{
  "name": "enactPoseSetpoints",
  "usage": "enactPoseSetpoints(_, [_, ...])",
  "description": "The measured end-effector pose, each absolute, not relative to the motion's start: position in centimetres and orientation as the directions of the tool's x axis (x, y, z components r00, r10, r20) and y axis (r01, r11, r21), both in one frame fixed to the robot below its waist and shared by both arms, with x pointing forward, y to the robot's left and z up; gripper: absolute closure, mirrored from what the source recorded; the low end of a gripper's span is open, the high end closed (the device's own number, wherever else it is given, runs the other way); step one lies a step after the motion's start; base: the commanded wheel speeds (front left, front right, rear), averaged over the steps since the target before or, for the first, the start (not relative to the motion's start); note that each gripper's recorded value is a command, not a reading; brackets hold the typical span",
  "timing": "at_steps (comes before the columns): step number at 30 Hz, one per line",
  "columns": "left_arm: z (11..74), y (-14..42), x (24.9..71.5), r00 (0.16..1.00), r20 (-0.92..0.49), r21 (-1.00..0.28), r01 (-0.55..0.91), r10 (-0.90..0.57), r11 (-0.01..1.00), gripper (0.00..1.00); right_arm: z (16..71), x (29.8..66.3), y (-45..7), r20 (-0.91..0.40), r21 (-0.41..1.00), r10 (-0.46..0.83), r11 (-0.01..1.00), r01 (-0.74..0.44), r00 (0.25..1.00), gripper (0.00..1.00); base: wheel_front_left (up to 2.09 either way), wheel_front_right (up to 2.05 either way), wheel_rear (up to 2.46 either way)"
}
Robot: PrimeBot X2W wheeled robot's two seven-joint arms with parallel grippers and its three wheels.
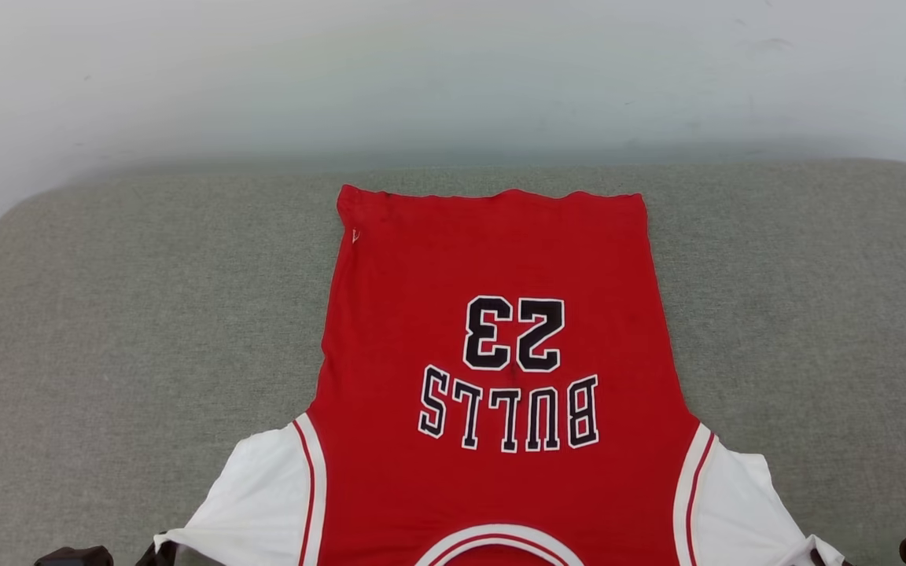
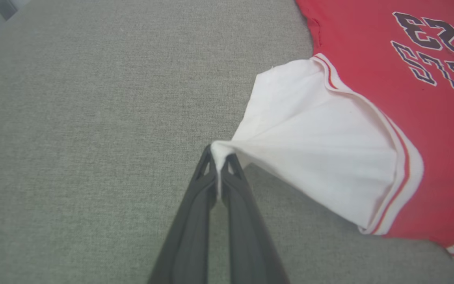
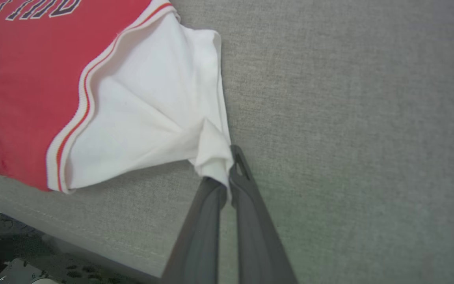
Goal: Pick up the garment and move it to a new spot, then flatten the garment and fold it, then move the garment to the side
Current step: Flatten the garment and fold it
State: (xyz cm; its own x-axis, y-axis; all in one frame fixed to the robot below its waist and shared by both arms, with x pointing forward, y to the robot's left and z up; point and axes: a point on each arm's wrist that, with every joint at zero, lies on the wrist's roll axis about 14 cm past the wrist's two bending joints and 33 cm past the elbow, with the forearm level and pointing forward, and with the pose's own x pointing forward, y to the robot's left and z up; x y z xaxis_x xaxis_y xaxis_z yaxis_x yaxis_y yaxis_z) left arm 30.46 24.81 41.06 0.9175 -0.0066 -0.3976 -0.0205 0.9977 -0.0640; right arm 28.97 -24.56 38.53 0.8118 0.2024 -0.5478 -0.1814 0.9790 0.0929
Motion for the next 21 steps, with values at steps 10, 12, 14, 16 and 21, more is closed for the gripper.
enactPoseSetpoints(10, [41.0, 23.2, 31.1, 0.919, -0.392, -0.089, 0.010, -0.044, 0.996, 1.00, 39.6, 30.7, -24.3, -0.491, 0.102, 0.193, 0.981, -0.165, 0.849, 0.00, 0.00, 0.00, 0.00])
enactPoseSetpoints(12, [41.1, 22.5, 31.3, 0.922, -0.383, -0.100, 0.022, -0.058, 0.995, 1.00, 40.6, 31.9, -24.4, -0.452, 0.092, 0.187, 0.982, -0.163, 0.872, 0.00, 0.00, 0.00, 0.00])
enactPoseSetpoints(14, [41.1, 21.8, 31.4, 0.923, -0.378, -0.109, 0.032, -0.072, 0.993, 1.00, 41.9, 33.2, -25.0, -0.407, 0.065, 0.174, 0.985, -0.162, 0.897, 0.00, 0.00, 0.00, 0.00])
enactPoseSetpoints(16, [41.4, 21.4, 31.7, 0.927, -0.365, -0.113, 0.043, -0.081, 0.993, 1.00, 43.6, 34.8, -25.7, -0.360, 0.035, 0.162, 0.986, -0.160, 0.919, 0.00, 0.00, 0.00, 0.00])
enactPoseSetpoints(21, [42.5, 21.0, 32.8, 0.943, -0.323, -0.107, 0.050, -0.082, 0.993, 1.00, 51.0, 40.4, -28.2, -0.171, -0.078, 0.124, 0.987, -0.139, 0.977, 0.00, 0.00, 0.00, 0.00])
